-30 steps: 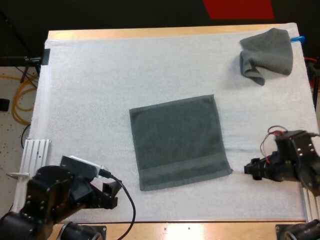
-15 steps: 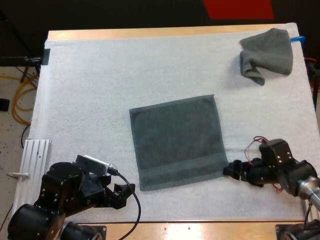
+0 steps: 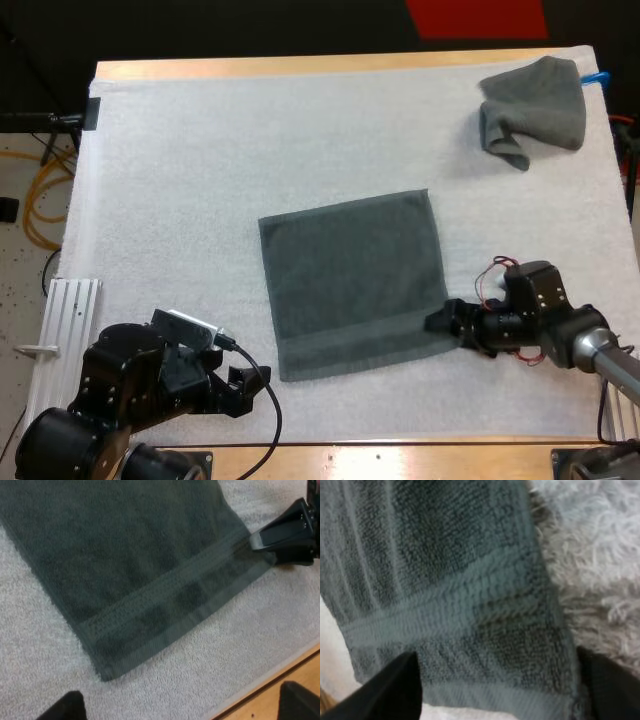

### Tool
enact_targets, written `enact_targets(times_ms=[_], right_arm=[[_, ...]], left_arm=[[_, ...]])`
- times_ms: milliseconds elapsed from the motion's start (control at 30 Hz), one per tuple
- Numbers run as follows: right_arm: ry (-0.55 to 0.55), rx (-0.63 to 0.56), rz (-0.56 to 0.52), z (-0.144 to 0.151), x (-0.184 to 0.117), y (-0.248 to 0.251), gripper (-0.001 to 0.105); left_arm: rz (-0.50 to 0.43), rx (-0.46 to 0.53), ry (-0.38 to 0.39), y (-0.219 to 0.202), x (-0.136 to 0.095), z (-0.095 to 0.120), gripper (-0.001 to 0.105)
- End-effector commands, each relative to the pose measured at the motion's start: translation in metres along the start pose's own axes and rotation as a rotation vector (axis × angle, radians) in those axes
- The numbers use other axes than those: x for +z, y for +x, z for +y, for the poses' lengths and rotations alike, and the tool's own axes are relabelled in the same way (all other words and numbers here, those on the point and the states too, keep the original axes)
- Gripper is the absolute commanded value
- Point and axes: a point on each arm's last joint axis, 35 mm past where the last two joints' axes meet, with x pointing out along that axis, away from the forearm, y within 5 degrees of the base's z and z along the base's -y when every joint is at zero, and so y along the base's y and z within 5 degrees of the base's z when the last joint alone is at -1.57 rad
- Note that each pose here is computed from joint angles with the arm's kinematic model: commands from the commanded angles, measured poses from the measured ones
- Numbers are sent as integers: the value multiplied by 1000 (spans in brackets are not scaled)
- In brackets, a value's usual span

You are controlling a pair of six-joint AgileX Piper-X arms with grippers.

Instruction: Pick towel from pile fold and stack

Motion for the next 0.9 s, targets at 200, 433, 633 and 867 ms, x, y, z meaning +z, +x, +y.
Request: enact_targets(times_ms=[200,433,633,867], right_arm=[[29,-41,28,-7,-6,4,15],[-10,-50,26,-7,-6,4,0],[-10,-52,29,-7,-6,4,0],[-13,-45,33,-7,-6,4,0]], left_arm=[[-7,-14,4,-1,0,-1,73],[-4,-14,-50,16,-1,7,73],[10,-8,-180,54,-11,29,73],[113,-3,-356,108,-22,57,73]])
